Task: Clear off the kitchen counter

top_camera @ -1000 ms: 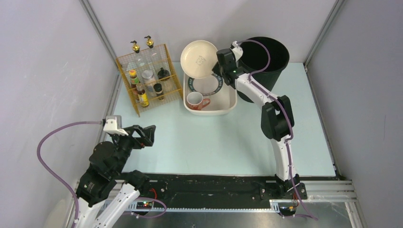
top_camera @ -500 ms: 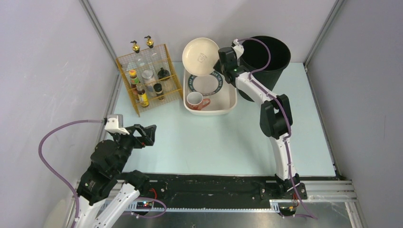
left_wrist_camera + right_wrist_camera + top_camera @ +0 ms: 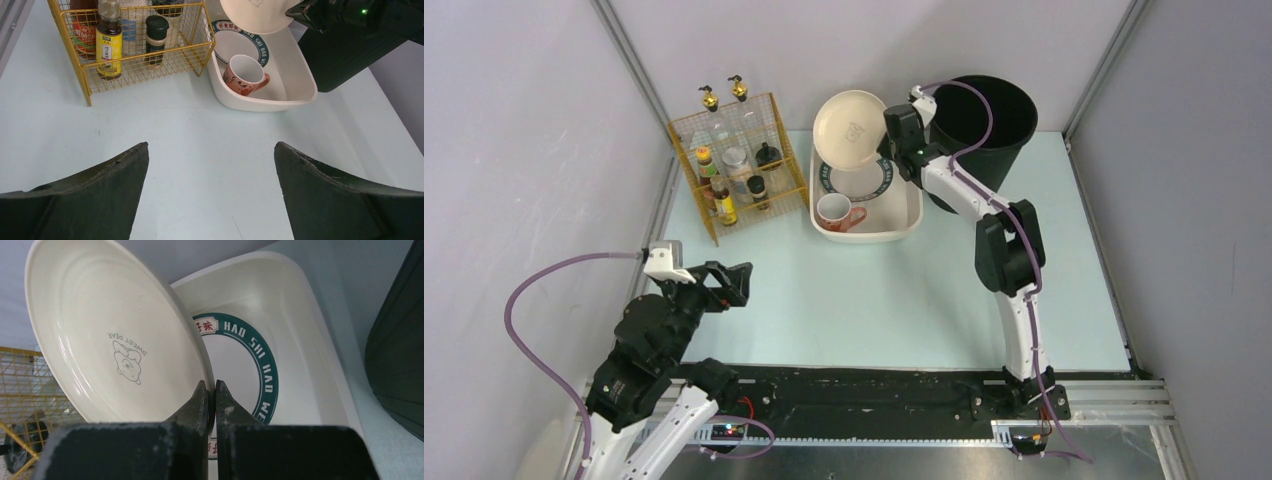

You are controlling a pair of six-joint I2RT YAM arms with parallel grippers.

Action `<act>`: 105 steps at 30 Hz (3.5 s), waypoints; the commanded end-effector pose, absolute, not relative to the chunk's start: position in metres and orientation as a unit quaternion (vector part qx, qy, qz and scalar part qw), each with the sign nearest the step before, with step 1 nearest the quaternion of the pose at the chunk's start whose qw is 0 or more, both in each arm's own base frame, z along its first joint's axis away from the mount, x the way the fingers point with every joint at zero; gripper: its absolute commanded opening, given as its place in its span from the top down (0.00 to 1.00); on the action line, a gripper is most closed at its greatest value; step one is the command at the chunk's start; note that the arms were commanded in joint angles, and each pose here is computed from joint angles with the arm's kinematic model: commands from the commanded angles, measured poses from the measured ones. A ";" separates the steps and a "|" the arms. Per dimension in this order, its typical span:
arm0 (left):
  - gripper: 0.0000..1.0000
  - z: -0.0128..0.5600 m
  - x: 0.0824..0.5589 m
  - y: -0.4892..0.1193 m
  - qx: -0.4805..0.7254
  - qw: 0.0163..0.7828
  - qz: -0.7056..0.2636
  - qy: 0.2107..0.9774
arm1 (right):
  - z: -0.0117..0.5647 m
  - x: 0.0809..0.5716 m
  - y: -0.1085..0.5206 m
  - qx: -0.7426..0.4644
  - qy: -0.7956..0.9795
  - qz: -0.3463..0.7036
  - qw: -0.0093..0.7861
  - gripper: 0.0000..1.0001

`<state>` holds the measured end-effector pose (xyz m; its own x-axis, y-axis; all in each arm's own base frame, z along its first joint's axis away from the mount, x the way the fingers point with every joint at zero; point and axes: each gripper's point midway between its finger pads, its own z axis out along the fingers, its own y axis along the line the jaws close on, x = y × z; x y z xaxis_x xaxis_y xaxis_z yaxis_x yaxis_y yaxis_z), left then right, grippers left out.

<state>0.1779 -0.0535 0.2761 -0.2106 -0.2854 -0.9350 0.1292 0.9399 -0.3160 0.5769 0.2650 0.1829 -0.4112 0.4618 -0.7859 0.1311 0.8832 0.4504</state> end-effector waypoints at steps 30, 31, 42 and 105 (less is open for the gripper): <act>0.02 0.280 0.183 -0.054 -0.055 0.632 -0.165 0.755 | 0.168 0.583 0.255 0.274 0.806 0.246 0.463 1.00; 0.02 0.279 0.183 -0.054 -0.055 0.631 -0.164 0.756 | 0.164 0.586 0.253 0.275 0.808 0.242 0.461 1.00; 0.02 0.279 0.184 -0.054 -0.056 0.630 -0.163 0.758 | 0.159 0.588 0.252 0.249 0.813 0.219 0.479 1.00; 0.02 0.276 0.186 -0.051 -0.064 0.628 -0.155 0.760 | 0.225 0.477 0.233 0.093 0.828 0.194 0.518 0.06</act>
<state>0.1810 -0.0516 0.2733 -0.2192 -0.2834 -0.9336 0.1088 0.9438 -0.3121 0.4927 0.2332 0.1478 -0.6026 0.4129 -0.6829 0.0845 0.8839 0.4600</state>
